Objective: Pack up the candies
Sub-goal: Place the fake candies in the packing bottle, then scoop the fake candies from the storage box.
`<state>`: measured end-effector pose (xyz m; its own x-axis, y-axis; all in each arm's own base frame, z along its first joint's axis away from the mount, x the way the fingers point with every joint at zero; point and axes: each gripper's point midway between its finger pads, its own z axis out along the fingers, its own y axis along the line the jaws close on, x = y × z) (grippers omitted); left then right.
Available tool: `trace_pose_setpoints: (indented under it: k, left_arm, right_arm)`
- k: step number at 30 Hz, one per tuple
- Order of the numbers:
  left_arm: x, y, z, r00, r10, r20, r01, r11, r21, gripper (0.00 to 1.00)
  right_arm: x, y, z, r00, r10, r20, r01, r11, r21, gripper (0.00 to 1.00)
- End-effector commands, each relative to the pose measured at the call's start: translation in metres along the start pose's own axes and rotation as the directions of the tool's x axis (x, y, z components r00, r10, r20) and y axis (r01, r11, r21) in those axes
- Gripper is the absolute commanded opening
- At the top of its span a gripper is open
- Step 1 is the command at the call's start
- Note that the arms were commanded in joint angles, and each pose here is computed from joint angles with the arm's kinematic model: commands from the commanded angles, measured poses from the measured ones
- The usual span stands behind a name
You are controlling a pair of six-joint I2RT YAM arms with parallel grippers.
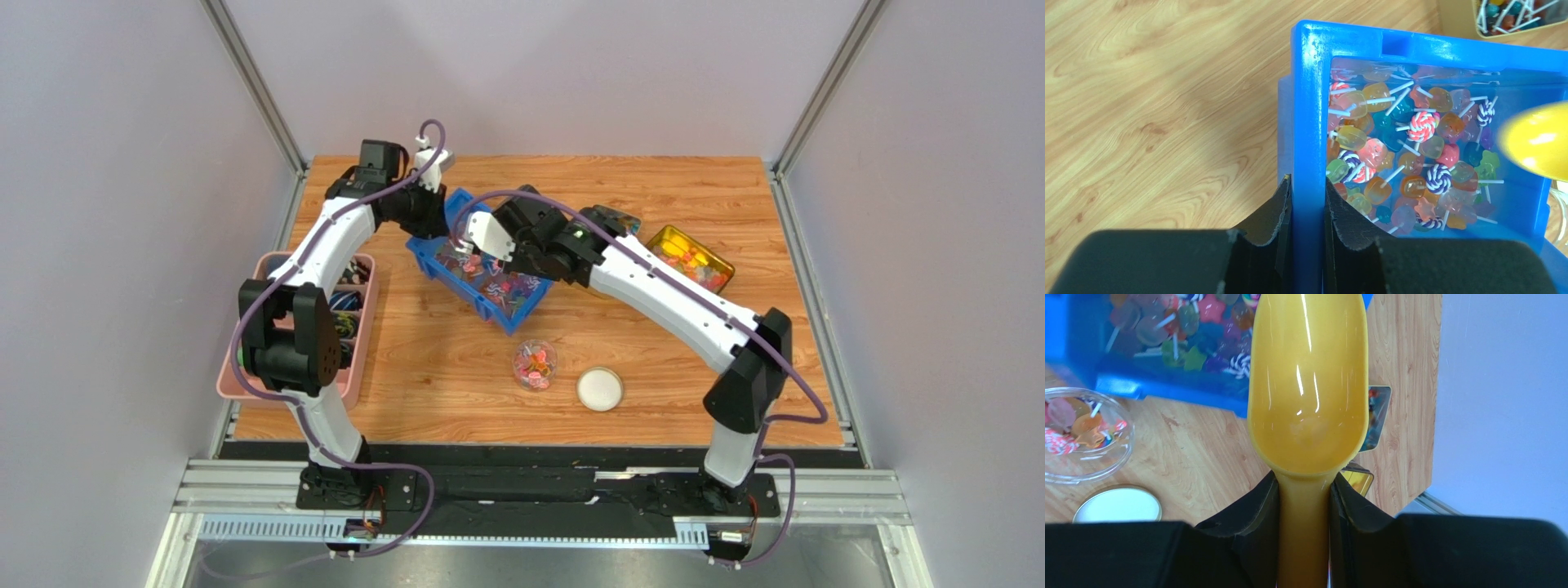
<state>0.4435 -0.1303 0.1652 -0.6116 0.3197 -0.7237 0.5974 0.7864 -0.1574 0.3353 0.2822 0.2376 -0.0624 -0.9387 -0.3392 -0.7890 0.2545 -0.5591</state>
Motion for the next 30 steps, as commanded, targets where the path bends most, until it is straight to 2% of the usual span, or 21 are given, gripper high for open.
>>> trace_pose_setpoints:
  k: [1, 9, 15, 19, 26, 30]
  left_arm:
    - [-0.054, -0.015, -0.037, 0.981, 0.086, 0.176, -0.082, 0.996, -0.027, 0.0]
    - [-0.065, -0.023, -0.046, 0.971, 0.114, 0.212, -0.103, 0.993, -0.064, 0.0]
    - [-0.067, -0.032, -0.044, 0.969, 0.113, 0.219, -0.107, 0.993, -0.04, 0.0]
    - [-0.067, -0.041, -0.045, 0.966, 0.107, 0.235, -0.11, 0.994, 0.0, 0.0]
    - [-0.066, -0.048, -0.047, 0.963, 0.111, 0.244, -0.121, 0.992, 0.026, 0.0]
    - [-0.063, -0.045, -0.046, 0.965, 0.111, 0.238, -0.117, 0.993, 0.011, 0.0]
  right_arm:
    - [-0.009, -0.019, 0.006, 0.997, -0.046, -0.064, 0.053, 0.993, 0.105, 0.0]
    - [0.007, 0.005, 0.039, 0.956, -0.184, -0.229, 0.206, 0.975, 0.079, 0.0]
    - [0.009, 0.025, 0.064, 0.927, -0.245, -0.284, 0.259, 0.966, 0.011, 0.0]
    - [0.002, 0.041, 0.08, 0.941, -0.227, -0.25, 0.222, 0.974, -0.048, 0.0]
    - [-0.029, 0.065, 0.087, 0.99, -0.116, -0.074, 0.106, 0.986, -0.132, 0.0]
    - [-0.022, 0.073, 0.083, 0.99, -0.101, -0.098, 0.082, 0.981, -0.178, 0.0]
